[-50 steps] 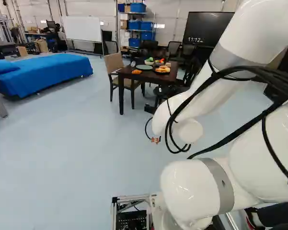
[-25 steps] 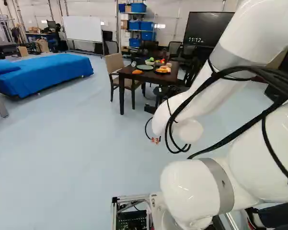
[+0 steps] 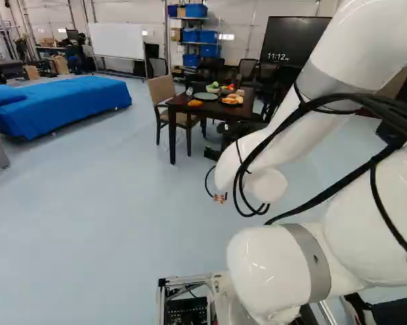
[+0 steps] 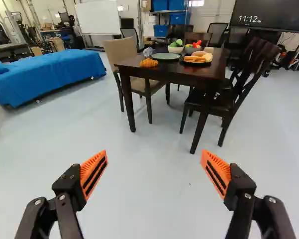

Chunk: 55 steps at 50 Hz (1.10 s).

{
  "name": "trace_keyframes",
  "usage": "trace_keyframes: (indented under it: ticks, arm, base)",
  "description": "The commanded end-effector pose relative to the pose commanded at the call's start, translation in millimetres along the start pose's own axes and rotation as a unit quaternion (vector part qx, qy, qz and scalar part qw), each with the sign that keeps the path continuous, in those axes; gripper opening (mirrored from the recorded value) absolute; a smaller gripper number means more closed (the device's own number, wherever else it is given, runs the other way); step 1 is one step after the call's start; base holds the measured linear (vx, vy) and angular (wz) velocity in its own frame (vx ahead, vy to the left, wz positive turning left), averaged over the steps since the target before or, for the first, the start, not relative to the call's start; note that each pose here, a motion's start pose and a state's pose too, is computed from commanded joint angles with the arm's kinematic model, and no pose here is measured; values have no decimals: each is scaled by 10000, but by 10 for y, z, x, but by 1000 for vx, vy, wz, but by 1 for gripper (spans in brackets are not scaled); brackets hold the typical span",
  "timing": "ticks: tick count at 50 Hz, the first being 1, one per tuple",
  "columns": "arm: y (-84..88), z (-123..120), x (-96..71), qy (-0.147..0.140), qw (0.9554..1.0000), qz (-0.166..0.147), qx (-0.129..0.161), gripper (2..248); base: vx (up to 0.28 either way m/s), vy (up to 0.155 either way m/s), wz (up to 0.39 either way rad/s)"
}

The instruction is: Move the croissant to the empty plate

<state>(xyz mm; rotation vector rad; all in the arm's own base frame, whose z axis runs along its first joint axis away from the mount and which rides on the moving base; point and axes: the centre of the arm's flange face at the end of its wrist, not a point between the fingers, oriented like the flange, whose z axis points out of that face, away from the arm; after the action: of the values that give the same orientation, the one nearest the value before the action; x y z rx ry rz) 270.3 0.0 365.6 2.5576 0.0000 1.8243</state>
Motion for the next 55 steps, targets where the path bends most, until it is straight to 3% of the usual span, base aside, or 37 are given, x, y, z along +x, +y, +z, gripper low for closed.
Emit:
trace_keyframes:
  ticks: [55]
  arm:
    - [0, 0, 0, 0, 10000, 0, 0, 247]
  base:
    - [130, 9, -6]
